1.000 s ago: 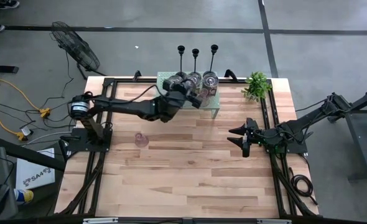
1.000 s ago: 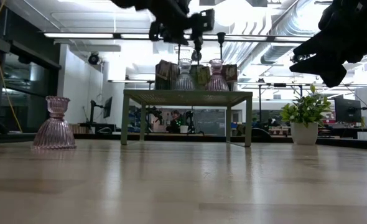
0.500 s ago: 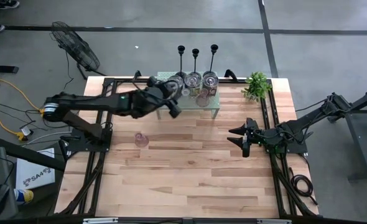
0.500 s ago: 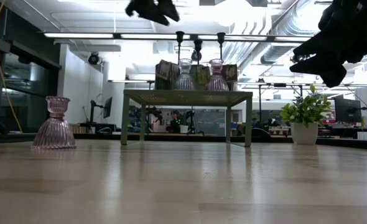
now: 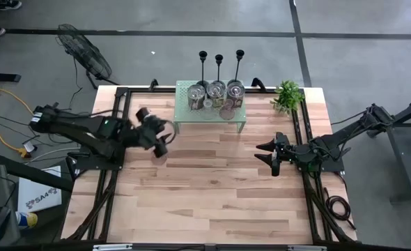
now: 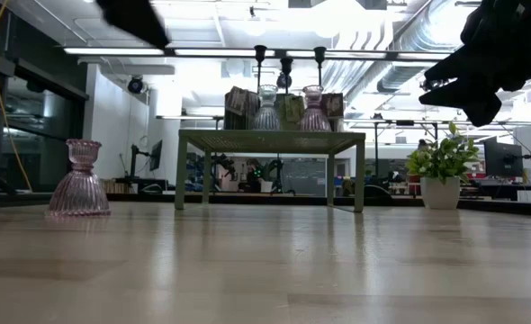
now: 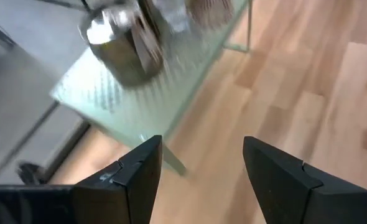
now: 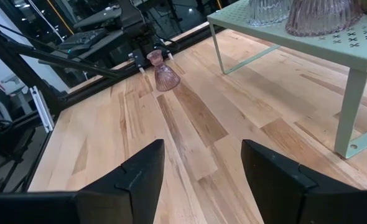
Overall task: Pick & Place candle stick holders
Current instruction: Put the pink glass candle holder on the shelf aligned with the transparent glass candle holder
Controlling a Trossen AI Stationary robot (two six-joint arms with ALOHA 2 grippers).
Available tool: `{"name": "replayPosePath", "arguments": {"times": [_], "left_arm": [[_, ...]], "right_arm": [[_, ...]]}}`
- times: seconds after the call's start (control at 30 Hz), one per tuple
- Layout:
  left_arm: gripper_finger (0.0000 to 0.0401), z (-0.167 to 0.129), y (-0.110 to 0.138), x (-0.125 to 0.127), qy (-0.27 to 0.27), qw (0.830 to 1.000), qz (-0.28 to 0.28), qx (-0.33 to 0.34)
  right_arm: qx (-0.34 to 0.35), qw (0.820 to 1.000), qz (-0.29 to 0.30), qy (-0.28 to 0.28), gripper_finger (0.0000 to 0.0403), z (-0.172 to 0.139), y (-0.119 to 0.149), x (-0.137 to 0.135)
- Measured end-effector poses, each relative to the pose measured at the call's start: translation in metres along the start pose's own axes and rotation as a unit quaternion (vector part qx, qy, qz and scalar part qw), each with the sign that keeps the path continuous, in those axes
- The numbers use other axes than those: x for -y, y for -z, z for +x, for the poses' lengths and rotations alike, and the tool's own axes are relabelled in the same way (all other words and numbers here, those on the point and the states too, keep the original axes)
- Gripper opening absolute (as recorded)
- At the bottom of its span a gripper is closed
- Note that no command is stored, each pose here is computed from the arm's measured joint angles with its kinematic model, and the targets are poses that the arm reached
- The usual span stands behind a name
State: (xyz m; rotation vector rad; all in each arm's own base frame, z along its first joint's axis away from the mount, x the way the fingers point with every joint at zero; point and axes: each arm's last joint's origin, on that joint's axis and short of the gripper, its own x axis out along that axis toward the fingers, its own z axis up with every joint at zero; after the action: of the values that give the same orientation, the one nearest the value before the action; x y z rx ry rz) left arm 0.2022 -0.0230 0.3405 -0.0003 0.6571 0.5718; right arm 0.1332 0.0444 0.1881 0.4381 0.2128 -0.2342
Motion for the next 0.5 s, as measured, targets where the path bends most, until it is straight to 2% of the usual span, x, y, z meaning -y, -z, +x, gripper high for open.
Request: {"name": "replayPosePath", "arguments": {"times": [0.3, 0.5], "left_arm": [[0.0219, -0.005, 0.087, 0.009, 0.023, 0.997, -0.075, -0.007], [0.0219, -0.009, 0.119, 0.014, 0.034, 0.994, -0.108, -0.003]], "right_arm": [[0.001, 1.0, 0.001, 0.0, 0.0206, 0.0, 0.0, 0.0], [0.001, 1.0, 0.001, 0.0, 0.0206, 0.0, 0.0, 0.0]]}}
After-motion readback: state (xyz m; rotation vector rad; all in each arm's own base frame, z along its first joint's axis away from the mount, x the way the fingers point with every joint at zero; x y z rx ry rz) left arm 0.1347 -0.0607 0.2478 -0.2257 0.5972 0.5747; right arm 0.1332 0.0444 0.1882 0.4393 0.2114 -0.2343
